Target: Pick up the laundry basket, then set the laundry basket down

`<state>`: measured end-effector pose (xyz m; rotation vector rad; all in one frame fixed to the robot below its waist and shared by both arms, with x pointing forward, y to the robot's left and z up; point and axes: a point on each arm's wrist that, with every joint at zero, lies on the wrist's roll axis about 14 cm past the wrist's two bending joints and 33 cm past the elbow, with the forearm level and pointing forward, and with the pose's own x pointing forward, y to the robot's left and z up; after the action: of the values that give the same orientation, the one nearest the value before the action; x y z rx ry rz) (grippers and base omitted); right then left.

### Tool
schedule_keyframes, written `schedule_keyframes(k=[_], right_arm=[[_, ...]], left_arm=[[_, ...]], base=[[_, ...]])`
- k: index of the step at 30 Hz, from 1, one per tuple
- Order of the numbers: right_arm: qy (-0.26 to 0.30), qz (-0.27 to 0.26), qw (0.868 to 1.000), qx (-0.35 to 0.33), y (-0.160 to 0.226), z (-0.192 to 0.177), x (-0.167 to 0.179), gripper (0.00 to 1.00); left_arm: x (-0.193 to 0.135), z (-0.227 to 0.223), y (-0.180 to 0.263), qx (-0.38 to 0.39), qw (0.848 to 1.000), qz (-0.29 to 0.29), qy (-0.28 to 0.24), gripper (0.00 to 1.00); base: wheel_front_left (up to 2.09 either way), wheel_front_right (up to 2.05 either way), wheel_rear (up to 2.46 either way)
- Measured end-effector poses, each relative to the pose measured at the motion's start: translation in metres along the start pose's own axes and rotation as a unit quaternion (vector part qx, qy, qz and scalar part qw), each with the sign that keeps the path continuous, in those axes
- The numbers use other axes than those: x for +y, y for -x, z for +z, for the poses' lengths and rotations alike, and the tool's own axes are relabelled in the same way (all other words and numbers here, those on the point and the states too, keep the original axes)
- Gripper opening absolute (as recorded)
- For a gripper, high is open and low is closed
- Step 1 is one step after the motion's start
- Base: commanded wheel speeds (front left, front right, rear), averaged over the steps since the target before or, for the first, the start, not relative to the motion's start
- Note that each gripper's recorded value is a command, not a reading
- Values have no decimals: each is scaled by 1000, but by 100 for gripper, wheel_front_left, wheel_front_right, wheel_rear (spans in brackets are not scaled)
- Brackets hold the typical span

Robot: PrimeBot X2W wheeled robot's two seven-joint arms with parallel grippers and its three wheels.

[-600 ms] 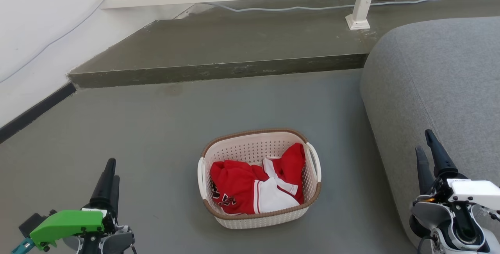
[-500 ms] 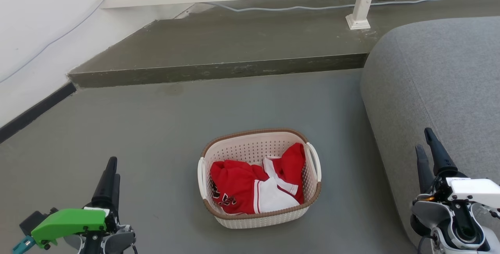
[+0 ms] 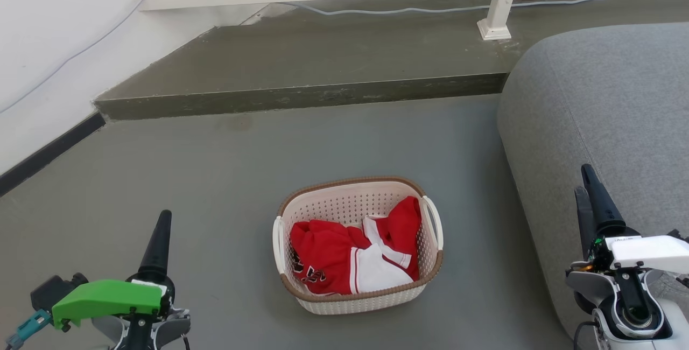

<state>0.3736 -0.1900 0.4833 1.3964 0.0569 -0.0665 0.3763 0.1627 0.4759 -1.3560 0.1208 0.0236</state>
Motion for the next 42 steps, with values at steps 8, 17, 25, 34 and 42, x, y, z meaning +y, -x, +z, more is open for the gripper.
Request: schedule_keyframes(k=[8, 17, 25, 34, 42], right_arm=[[68, 9, 998, 9, -1, -2, 4, 100], [148, 19, 989, 24, -1, -8, 7, 100], [233, 37, 971, 34, -4, -12, 13, 100], [311, 52, 948, 40, -6, -16, 17, 100], [356, 69, 931, 38, -7, -22, 22, 100]], left_arm=[[-10, -2, -2, -1, 998, -15, -59, 100], [-23, -6, -6, 1, 989, -38, -140, 100], [-26, -9, -5, 4, 973, -48, -227, 100], [-34, -17, -5, 7, 951, -67, -301, 100], [-42, -24, -6, 2, 933, -85, -350, 100]], base=[[0, 0, 0], [0, 0, 0], [0, 0, 0], [0, 0, 0], [0, 0, 0]])
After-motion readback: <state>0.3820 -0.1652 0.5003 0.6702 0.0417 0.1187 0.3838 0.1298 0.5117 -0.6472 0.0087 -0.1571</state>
